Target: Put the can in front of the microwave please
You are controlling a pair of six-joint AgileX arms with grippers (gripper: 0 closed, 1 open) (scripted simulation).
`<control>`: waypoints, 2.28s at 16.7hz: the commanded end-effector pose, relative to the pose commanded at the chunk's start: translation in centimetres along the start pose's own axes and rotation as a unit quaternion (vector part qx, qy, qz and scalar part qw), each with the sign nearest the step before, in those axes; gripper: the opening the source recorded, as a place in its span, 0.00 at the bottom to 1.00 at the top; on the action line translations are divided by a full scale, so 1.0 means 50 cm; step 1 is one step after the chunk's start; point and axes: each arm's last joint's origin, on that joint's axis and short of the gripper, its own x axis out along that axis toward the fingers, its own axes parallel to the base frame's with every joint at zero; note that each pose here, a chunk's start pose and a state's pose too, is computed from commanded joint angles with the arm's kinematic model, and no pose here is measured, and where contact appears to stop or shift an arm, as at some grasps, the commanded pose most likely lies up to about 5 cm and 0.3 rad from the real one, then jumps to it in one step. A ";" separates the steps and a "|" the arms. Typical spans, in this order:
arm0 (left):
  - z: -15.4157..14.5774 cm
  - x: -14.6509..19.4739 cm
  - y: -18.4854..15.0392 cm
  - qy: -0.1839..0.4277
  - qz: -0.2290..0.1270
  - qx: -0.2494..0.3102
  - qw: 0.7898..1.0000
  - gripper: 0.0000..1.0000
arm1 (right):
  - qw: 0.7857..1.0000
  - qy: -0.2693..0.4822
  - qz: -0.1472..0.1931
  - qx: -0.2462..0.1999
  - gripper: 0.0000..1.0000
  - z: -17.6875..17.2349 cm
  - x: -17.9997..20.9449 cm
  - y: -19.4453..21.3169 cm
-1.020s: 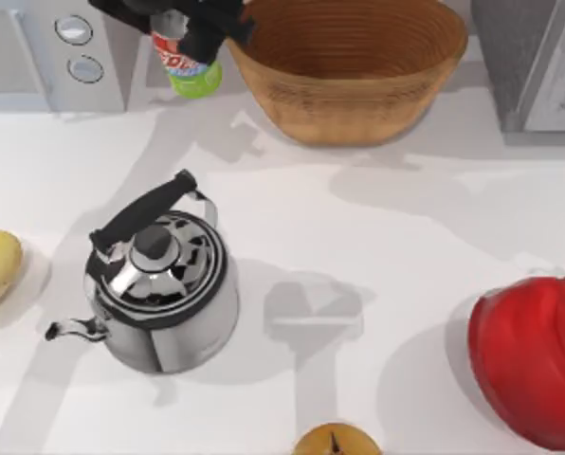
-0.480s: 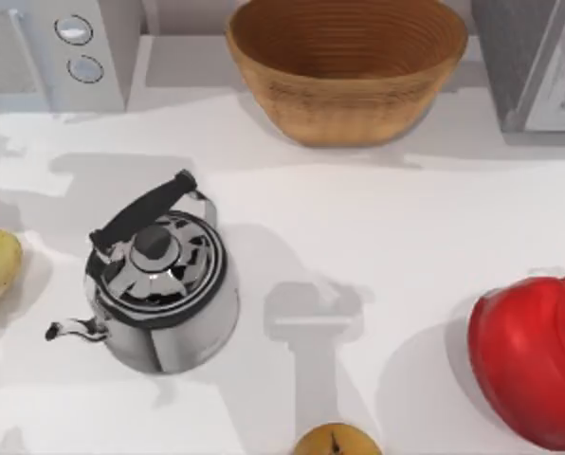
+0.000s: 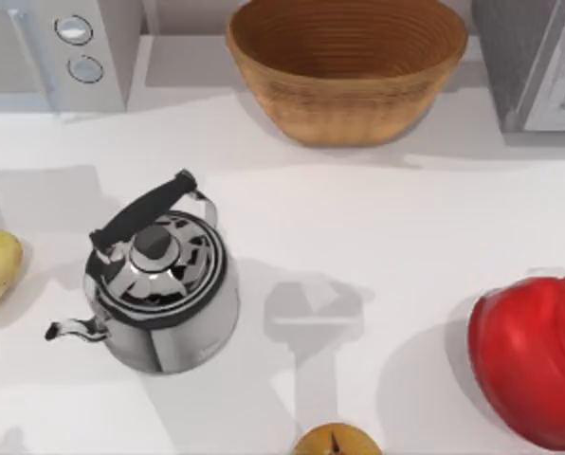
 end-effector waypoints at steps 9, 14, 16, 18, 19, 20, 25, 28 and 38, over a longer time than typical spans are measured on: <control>-0.001 0.015 0.002 0.000 -0.001 -0.002 1.000 0.00 | 1.000 0.000 0.000 0.000 1.00 0.000 0.000 0.000; -0.001 0.015 0.002 0.000 -0.001 -0.002 1.000 0.38 | 1.000 0.000 0.000 0.000 1.00 0.000 0.000 0.000; -0.001 0.015 0.002 0.000 -0.001 -0.002 1.000 0.53 | 1.000 0.000 0.000 0.000 1.00 0.000 0.000 0.000; -0.001 0.015 0.002 0.000 -0.001 -0.002 1.000 0.68 | 1.000 0.000 0.000 0.000 1.00 0.000 0.000 0.000; -0.001 0.015 0.002 0.000 -0.001 -0.002 1.000 0.75 | 1.000 0.000 0.000 0.000 1.00 0.000 0.000 0.000; -0.001 0.015 0.002 0.000 -0.001 -0.002 1.000 0.83 | 1.000 0.000 0.000 0.000 1.00 0.000 0.000 0.000; -0.001 0.015 0.002 0.000 -0.001 -0.002 1.000 1.00 | 1.000 0.000 0.000 0.000 1.00 0.000 0.000 0.000; -0.001 0.015 0.002 0.000 -0.001 -0.002 1.000 1.00 | 1.000 0.000 0.000 0.000 1.00 0.000 0.000 0.000; 0.005 -0.030 0.003 0.001 -0.001 -0.002 1.000 1.00 | 1.000 0.000 0.000 0.000 1.00 0.000 0.000 0.000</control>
